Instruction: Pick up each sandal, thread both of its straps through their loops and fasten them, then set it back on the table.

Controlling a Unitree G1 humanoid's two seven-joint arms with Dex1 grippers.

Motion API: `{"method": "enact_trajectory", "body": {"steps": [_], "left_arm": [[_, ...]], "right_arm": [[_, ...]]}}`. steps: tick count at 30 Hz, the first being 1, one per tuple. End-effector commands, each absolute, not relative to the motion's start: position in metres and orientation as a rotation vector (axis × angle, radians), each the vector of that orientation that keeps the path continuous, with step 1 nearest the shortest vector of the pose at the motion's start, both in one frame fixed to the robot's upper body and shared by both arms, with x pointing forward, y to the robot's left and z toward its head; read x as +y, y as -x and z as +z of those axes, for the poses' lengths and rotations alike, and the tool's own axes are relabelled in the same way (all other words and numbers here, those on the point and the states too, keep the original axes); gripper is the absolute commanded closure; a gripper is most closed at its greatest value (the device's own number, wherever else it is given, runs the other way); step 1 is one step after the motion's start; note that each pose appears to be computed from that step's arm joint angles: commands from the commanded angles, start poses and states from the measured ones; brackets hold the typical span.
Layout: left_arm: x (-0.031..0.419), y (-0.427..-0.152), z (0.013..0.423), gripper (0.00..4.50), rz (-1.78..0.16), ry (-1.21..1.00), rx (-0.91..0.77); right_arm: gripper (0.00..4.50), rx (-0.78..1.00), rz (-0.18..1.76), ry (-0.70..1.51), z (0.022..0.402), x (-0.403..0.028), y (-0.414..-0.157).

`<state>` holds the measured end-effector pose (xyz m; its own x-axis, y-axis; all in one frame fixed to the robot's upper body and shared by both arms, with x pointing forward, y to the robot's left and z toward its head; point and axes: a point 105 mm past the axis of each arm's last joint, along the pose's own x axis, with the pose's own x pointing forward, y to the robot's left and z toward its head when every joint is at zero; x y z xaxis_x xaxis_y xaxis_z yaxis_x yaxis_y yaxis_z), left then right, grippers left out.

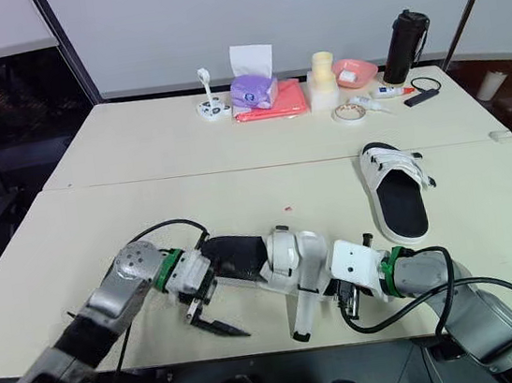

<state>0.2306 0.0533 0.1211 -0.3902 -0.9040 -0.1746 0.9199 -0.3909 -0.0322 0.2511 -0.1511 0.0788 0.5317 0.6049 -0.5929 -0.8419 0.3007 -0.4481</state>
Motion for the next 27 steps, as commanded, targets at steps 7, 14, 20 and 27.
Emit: {"method": "enact_trajectory", "body": {"steps": [7,14,20,27], "left_arm": [[0.02,-0.215,0.104,0.3,-1.856,0.047,0.424],[0.022,-0.213,0.103,0.3,-1.817,0.093,0.472],[0.025,-0.216,0.098,0.3,-1.757,0.101,0.5],[0.013,-0.225,0.09,0.3,-1.658,0.16,0.515]], "right_arm": [[4.5,0.605,1.038,0.745,0.027,-0.166,-0.225],[4.5,0.609,1.032,0.742,0.027,-0.168,-0.223],[4.5,0.609,1.029,0.738,0.026,-0.167,-0.222],[4.5,0.602,1.028,0.737,0.027,-0.165,-0.225]]}}
